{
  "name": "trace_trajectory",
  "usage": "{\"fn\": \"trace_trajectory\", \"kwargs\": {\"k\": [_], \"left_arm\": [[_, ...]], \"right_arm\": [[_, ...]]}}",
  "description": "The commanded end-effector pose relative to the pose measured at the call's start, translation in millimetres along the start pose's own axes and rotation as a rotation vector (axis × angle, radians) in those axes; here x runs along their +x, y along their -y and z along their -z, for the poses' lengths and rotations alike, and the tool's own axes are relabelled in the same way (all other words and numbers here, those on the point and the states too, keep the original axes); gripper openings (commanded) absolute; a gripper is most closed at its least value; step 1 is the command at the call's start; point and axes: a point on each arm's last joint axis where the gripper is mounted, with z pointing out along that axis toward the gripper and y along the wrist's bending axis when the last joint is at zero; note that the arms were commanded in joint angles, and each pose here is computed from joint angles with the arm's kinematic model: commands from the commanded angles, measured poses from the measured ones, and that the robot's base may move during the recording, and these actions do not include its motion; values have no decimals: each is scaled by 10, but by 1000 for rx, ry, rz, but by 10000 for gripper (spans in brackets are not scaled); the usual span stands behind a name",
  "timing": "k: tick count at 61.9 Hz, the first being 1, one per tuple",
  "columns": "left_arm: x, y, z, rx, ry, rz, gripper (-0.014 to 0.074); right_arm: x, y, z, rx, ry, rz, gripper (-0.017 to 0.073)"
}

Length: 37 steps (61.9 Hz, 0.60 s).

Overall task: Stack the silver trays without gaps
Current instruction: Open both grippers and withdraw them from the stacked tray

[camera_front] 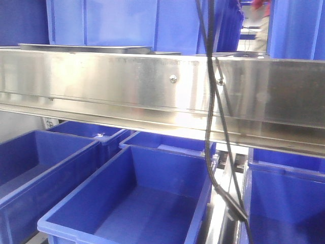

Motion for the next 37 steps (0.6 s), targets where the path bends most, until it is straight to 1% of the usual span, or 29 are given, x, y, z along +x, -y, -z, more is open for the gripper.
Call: {"fn": "trace_trajectory", "kwargs": {"k": [1,5,8,11,13,18,22,27,33,37], "left_arm": [[-53,-17,67,3,35,-1,25],[-53,-17,67,3,35,-1,25],[-53,-17,67,3,35,-1,25],[-53,-17,67,3,35,-1,25],[-53,-17,67,3,35,-1,25],[-53,-17,67,3,35,-1,25],[-53,-17,67,3,35,-1,25],[-53,-17,67,3,35,-1,25],[-53,-17,67,3,35,-1,25],[-53,-17,67,3,35,-1,25]], "right_arm": [[-65,38,82,9,13,-5,-78],[-72,24,111,2,17,-5,-78],[-87,-8,180,-19,32,-3,-78],[-100,-61,276,-60,58,2,-78],[-105,-122,382,-111,88,13,-78],[-92,-244,635,-223,160,82,-78],[-29,-295,827,-282,189,147,-78],[55,-260,1082,-321,199,173,-78],[174,-133,1267,-348,205,182,-78],[263,-48,1368,-380,222,187,-78]]}}
